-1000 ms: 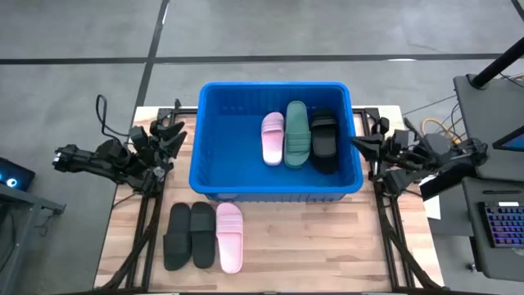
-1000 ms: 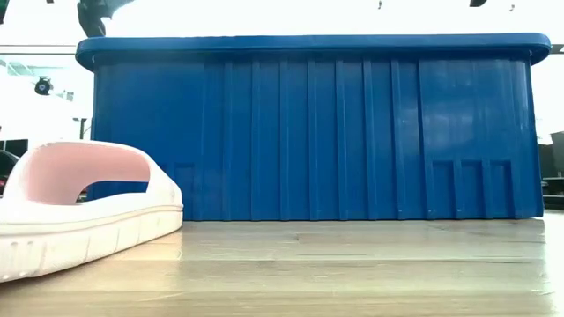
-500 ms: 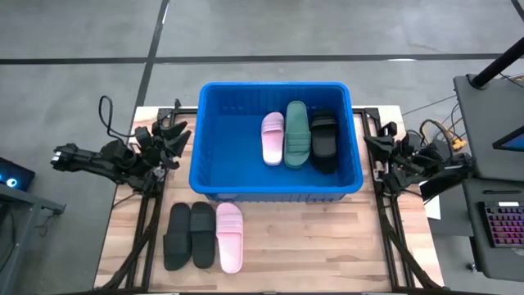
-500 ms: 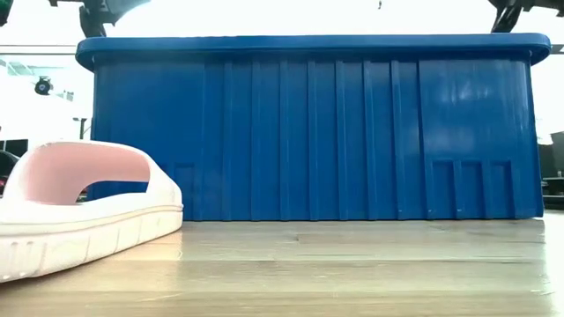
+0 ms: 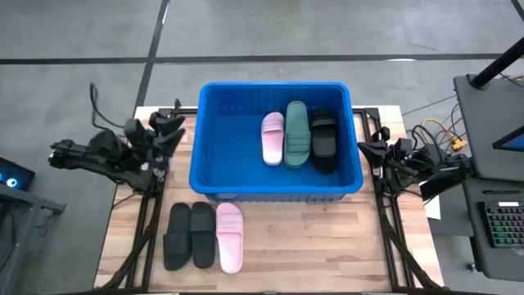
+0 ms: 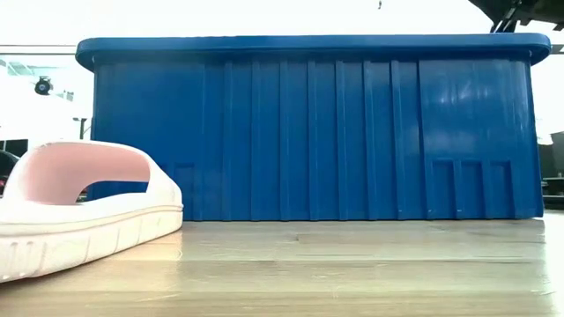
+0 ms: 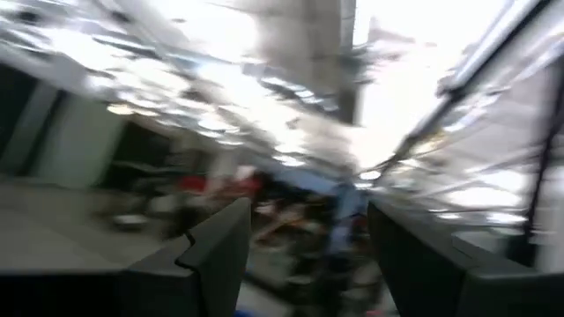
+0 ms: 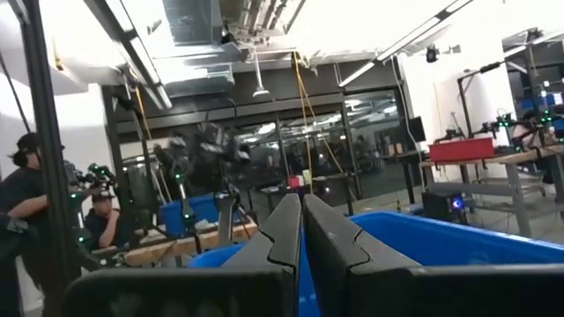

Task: Pick and place slides into bin
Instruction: Put the pink slide into the bin

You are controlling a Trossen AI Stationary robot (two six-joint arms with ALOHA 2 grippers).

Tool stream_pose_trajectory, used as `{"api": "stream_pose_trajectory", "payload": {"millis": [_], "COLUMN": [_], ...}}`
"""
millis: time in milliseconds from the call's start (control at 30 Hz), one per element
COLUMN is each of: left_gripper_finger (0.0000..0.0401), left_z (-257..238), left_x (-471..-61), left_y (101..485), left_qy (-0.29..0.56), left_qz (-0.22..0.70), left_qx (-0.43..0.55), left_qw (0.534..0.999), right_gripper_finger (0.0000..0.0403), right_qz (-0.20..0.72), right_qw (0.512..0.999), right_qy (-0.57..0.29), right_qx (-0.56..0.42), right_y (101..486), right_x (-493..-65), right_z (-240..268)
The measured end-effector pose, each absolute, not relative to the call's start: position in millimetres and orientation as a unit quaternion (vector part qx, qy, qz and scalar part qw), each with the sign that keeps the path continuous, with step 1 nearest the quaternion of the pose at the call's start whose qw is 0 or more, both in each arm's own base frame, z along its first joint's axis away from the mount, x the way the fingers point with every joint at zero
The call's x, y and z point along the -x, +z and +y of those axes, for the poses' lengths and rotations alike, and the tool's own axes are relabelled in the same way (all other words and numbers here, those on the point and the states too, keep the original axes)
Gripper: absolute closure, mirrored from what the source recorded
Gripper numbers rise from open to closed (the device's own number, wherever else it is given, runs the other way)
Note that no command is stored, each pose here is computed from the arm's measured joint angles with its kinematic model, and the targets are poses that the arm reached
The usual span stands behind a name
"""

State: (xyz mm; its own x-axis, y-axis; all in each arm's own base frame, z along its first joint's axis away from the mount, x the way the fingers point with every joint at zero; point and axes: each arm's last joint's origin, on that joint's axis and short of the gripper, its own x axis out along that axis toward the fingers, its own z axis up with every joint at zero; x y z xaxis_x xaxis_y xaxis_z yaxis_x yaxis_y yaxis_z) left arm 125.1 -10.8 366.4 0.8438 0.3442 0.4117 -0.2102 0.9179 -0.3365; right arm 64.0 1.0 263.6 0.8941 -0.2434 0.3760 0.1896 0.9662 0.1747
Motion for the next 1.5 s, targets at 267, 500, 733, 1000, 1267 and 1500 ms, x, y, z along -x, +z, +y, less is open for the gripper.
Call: {"api": "stream_pose_trajectory", "payload": {"millis": [267, 500, 733, 1000, 1267, 1500], "left_gripper_finger": [0.0224, 0.0253, 0.0243, 0.0152, 0.0141, 0.0141], "left_z": [-28, -48, -62, -84, -105, -125], "left_x": [-152, -181, -219, -264, -275, -276], "left_y": [430, 469, 464, 422, 380, 342], "left_qy": [0.052, 0.014, 0.001, -0.02, -0.059, -0.057], "left_qz": [-0.114, 0.02, 0.095, 0.203, 0.38, 0.508], "left_qx": [0.107, 0.07, 0.076, 0.022, 0.094, 0.054], "left_qw": [0.986, 0.997, 0.993, 0.979, 0.918, 0.858], "right_gripper_finger": [0.0395, 0.0394, 0.0394, 0.0394, 0.0394, 0.0394], "right_qz": [-0.207, -0.201, -0.197, -0.18, -0.18, -0.166], "right_qw": [0.97, 0.971, 0.972, 0.974, 0.974, 0.977], "right_qy": [-0.113, -0.111, -0.111, -0.114, -0.114, -0.114], "right_qx": [-0.061, -0.069, -0.069, -0.074, -0.073, -0.071], "right_y": [268, 266, 266, 262, 262, 259], "right_x": [-62, -62, -63, -64, -64, -65], "right_z": [1, 1, 1, 1, 1, 1]}}
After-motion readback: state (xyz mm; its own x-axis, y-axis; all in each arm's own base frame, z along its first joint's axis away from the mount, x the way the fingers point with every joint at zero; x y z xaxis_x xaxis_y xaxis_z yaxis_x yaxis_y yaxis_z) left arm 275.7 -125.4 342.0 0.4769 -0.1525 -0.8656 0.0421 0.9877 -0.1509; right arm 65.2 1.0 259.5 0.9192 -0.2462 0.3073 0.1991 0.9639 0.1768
